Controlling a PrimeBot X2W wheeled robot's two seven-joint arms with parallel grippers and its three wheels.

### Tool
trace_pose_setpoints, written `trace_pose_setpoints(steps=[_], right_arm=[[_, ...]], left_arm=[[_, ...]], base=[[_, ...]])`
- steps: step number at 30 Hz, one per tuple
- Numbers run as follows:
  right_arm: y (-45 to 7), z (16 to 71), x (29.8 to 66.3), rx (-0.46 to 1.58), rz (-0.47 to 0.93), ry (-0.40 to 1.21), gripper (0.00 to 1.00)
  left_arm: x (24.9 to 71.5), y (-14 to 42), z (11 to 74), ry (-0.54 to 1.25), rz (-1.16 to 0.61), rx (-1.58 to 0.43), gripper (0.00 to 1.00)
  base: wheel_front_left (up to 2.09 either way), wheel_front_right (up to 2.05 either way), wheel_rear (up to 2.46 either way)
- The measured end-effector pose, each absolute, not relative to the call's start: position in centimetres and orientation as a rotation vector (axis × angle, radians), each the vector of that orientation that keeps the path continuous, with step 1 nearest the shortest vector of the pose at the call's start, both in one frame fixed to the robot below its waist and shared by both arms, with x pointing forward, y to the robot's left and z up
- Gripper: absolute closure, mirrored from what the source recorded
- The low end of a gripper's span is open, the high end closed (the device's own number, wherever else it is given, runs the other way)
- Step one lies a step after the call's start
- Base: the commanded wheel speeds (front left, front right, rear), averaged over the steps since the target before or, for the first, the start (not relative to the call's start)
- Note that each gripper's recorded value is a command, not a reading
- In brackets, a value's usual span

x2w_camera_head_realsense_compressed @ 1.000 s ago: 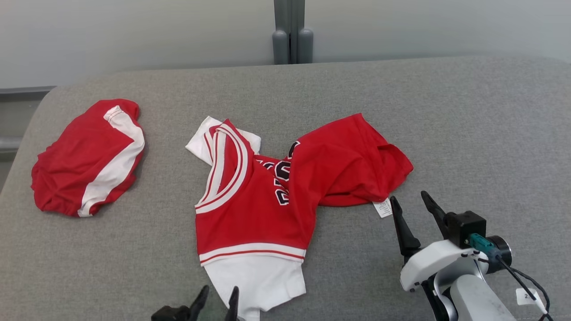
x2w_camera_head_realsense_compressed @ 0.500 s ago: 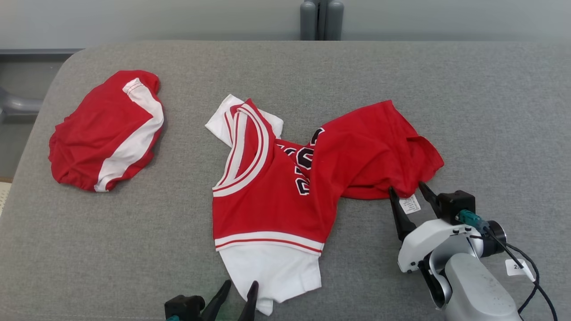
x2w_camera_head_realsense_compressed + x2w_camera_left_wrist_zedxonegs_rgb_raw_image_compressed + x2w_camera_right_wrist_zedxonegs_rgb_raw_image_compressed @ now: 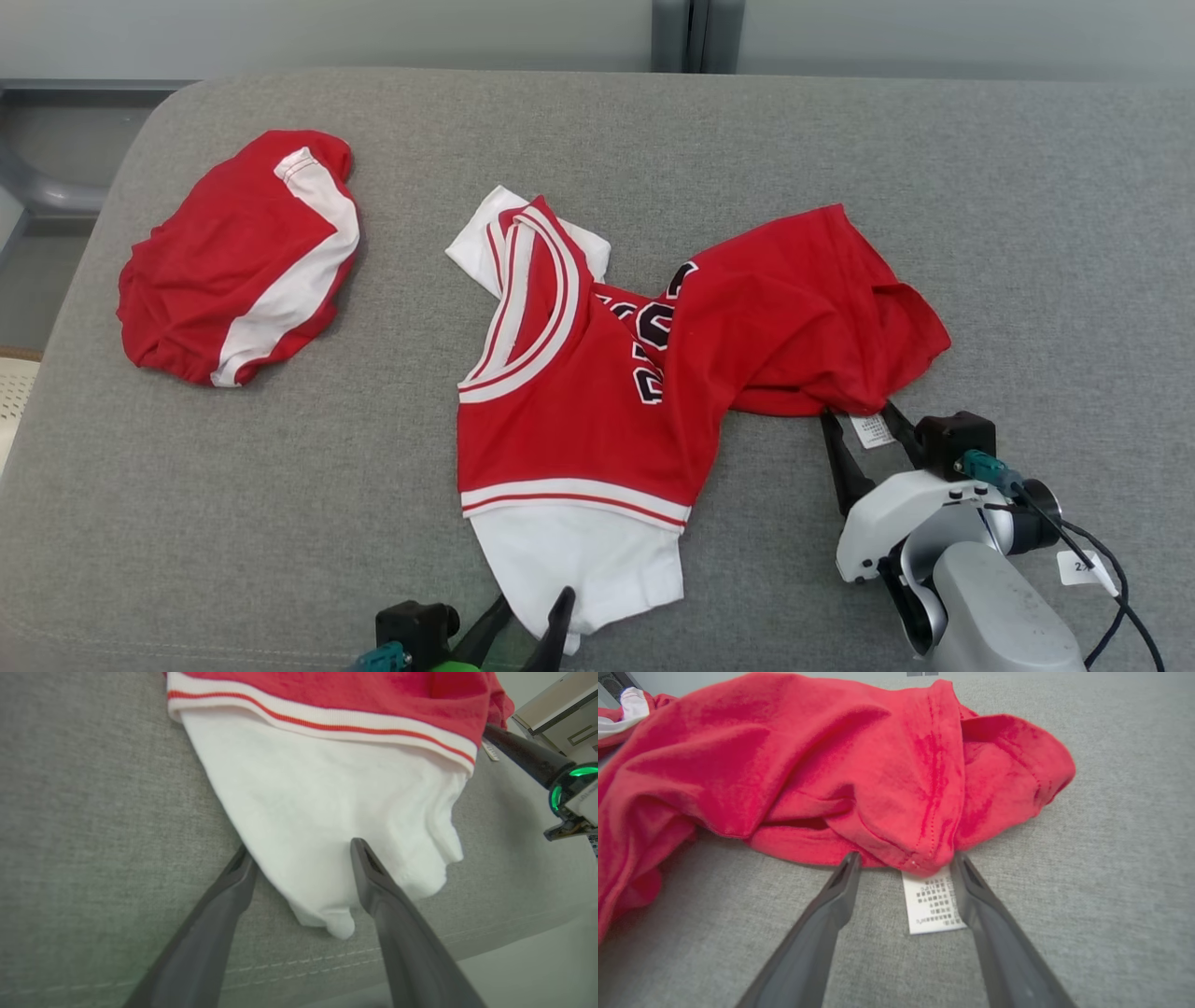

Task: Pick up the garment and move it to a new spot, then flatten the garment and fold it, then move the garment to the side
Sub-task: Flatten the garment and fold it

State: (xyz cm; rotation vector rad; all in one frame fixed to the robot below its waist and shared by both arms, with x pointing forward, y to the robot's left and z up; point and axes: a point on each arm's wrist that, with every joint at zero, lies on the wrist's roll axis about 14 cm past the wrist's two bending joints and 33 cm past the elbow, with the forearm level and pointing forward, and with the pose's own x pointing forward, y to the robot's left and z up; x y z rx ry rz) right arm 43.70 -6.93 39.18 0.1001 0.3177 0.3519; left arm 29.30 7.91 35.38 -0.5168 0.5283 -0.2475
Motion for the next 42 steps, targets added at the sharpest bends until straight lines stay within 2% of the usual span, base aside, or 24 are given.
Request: trace_pose_setpoints(steps=[1,2,9,16,24,30,35,42], right_arm=[[-6.9,39.1,43.7,0.1,0.353,0.32,1.0],[-6.9,39.0,43.6,0.1,0.353,0.323,1.0],[-6.7,40.2,44.5,0.108,0.354,0.286,1.0],[-6.7,43.7,45.2,0.114,0.357,0.172,1.0],[-8.3,48.3,46.7,0.083,0.343,0.027,1.0],[-8.5,53.2,51.2,0.041,0.358,-0.098,1.0],[-8.5,58.3,56.9,0.038,0.355,-0.203,1.0],[-10.0,64.9,63.9,0.006,0.318,-0.327,1.0]], left_arm=[[29.4,7.9,35.3,0.531,-0.249,-0.52,0.73],[29.5,7.8,35.4,0.531,-0.252,-0.522,1.0],[30.9,7.8,36.4,0.502,-0.25,-0.555,1.0],[34.1,9.9,40.5,0.335,-0.208,-0.61,1.0],[39.1,11.3,47.3,0.115,-0.271,-0.572,1.0],[46.1,12.5,54.3,-0.032,-0.357,-0.481,1.0],[53.9,15.8,60.7,-0.135,-0.32,-0.479,1.0],[62.7,17.0,69.4,-0.286,-0.311,-0.441,1.0]], base=[[0.0,0.0,0.0],[0.0,0.0,0.0],[0.0,0.0,0.0],[0.0,0.0,0.0],[0.0,0.0,0.0],[0.0,0.0,0.0],[0.0,0.0,0.0],[0.0,0.0,0.0]])
